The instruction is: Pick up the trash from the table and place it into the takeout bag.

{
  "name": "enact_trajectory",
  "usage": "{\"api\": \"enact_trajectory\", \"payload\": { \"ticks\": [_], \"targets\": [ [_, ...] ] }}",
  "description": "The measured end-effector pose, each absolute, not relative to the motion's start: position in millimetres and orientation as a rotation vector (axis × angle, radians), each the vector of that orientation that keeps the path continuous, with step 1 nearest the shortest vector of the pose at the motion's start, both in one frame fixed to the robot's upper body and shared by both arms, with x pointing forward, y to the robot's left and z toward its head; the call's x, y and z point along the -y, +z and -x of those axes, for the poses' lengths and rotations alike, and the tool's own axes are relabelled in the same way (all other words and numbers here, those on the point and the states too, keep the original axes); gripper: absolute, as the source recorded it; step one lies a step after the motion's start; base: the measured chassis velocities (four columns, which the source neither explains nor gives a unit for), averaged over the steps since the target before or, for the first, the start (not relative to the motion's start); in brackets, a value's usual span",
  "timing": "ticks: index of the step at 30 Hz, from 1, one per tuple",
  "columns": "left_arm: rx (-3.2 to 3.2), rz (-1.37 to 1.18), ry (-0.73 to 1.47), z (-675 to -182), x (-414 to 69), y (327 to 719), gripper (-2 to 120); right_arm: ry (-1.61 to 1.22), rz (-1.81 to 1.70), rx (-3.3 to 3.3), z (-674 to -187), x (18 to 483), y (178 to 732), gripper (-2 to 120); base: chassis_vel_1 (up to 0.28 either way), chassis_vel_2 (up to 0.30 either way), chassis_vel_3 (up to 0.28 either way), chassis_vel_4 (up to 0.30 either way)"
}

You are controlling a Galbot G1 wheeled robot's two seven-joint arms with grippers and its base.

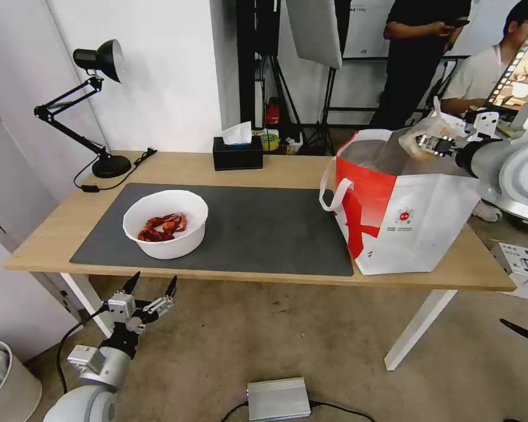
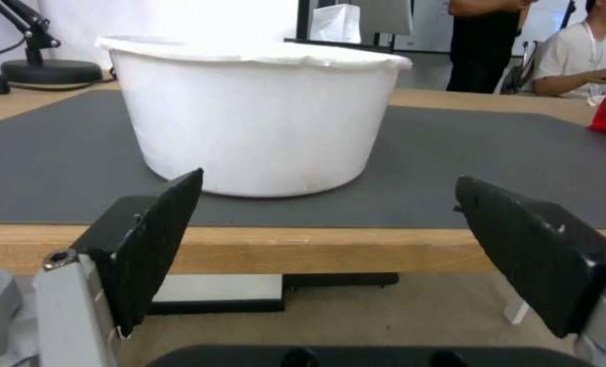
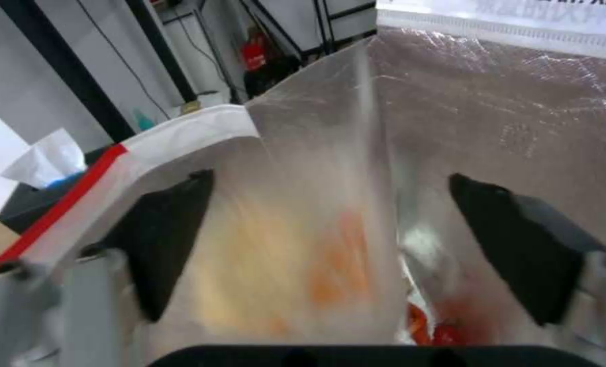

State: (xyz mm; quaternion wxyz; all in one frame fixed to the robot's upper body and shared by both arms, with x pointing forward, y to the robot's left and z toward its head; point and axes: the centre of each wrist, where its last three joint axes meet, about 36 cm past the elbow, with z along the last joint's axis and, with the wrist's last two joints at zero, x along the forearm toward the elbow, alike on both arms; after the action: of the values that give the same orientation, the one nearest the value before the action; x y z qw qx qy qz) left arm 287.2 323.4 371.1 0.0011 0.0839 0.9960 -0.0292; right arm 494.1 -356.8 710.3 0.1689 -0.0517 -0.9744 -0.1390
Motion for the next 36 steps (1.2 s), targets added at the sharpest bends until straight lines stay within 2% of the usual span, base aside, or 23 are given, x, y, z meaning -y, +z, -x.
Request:
{"api": "enact_trajectory", "payload": {
  "ticks": [3, 10, 12, 22, 29, 36],
  "targets": [
    [-3.129, -0.264, -0.09, -285, -323, 372, 100, -0.423, 0.139, 2.772, -492, 356, 708, 100, 0.0, 0.0, 0.0, 0.0],
    [-3.129, -0.263, -0.091, -283, -322, 373, 100, -0.479, 0.06, 2.867, -488, 354, 697, 100, 0.0, 0.0, 0.0, 0.0],
    [-3.125, -0.259, -0.096, -282, -320, 374, 100, -0.492, -0.084, 3.042, -485, 353, 680, 100, 0.0, 0.0, 0.0, 0.0],
    [-3.116, -0.253, -0.087, -284, -322, 378, 100, -0.289, -0.46, 3.349, -471, 344, 633, 100, 0.0, 0.0, 0.0, 0.0],
    [-3.114, -0.243, -0.082, -285, -325, 380, 100, -0.12, -0.814, 3.452, -452, 315, 594, 98, 0.0, 0.0, 0.0, 0.0],
    [-3.11, -0.236, -0.084, -286, -326, 382, 100, -0.018, -0.933, 3.446, -432, 297, 562, 98, 0.0, 0.0, 0.0, 0.0]
  ]
}}
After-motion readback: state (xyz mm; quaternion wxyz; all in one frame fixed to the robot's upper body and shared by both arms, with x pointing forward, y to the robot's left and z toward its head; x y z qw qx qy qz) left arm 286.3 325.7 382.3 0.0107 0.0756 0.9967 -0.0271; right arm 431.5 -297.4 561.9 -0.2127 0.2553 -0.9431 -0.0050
